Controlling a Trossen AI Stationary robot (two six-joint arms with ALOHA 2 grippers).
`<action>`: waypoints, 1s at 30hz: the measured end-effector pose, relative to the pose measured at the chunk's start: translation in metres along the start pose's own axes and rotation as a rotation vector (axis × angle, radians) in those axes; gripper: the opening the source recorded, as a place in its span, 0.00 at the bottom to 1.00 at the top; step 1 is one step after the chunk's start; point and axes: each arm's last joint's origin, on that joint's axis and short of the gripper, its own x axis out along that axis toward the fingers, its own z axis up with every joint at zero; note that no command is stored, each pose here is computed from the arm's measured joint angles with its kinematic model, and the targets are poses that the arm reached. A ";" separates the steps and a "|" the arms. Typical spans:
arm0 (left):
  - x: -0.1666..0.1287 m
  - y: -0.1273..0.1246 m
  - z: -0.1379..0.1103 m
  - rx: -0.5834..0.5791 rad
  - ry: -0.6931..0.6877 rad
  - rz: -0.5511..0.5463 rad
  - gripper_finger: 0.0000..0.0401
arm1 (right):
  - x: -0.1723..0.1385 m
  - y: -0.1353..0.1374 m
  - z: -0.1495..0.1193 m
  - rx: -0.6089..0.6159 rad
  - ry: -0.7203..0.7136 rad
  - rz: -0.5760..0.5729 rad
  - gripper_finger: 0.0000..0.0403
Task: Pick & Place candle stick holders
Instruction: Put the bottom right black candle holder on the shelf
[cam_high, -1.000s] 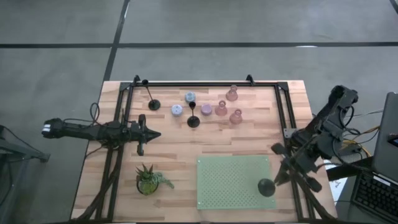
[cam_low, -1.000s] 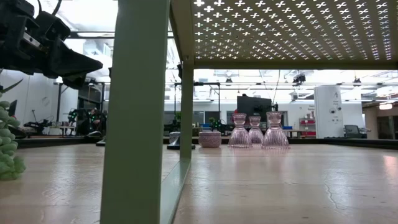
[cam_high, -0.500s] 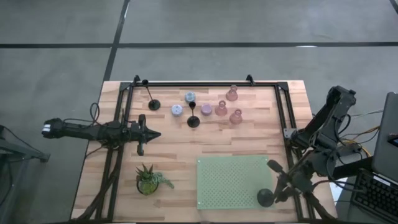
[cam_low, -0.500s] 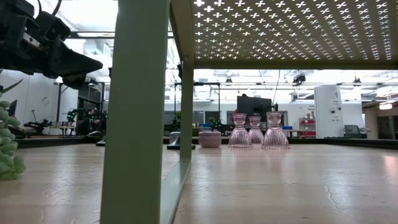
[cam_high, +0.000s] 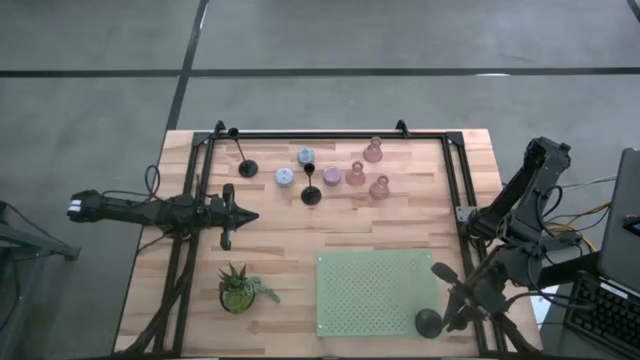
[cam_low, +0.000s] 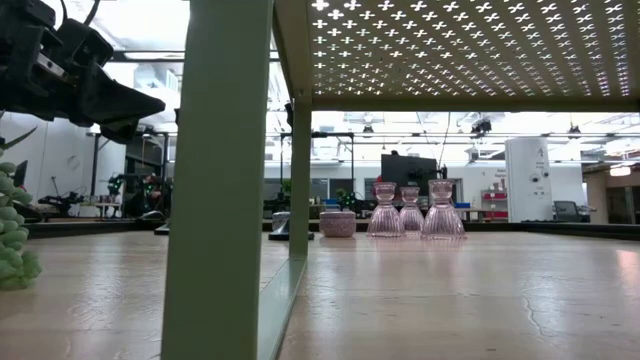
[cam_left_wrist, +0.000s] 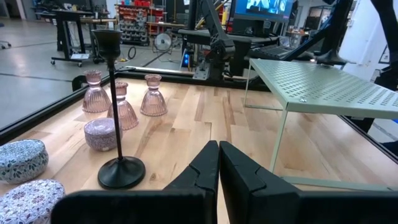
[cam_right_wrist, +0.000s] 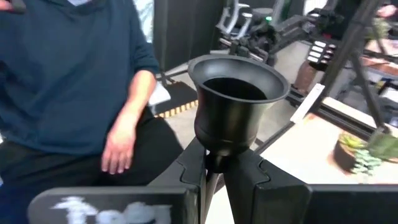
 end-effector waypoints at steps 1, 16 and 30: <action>0.000 0.000 0.000 0.000 0.000 0.000 0.04 | -0.001 -0.001 -0.001 -0.002 0.002 -0.016 0.08; 0.000 0.000 0.000 0.000 -0.002 0.000 0.04 | -0.013 -0.003 -0.014 0.045 -0.004 -0.035 0.08; 0.000 0.000 0.000 0.000 -0.002 0.000 0.04 | -0.013 -0.003 -0.015 0.075 0.002 -0.040 0.19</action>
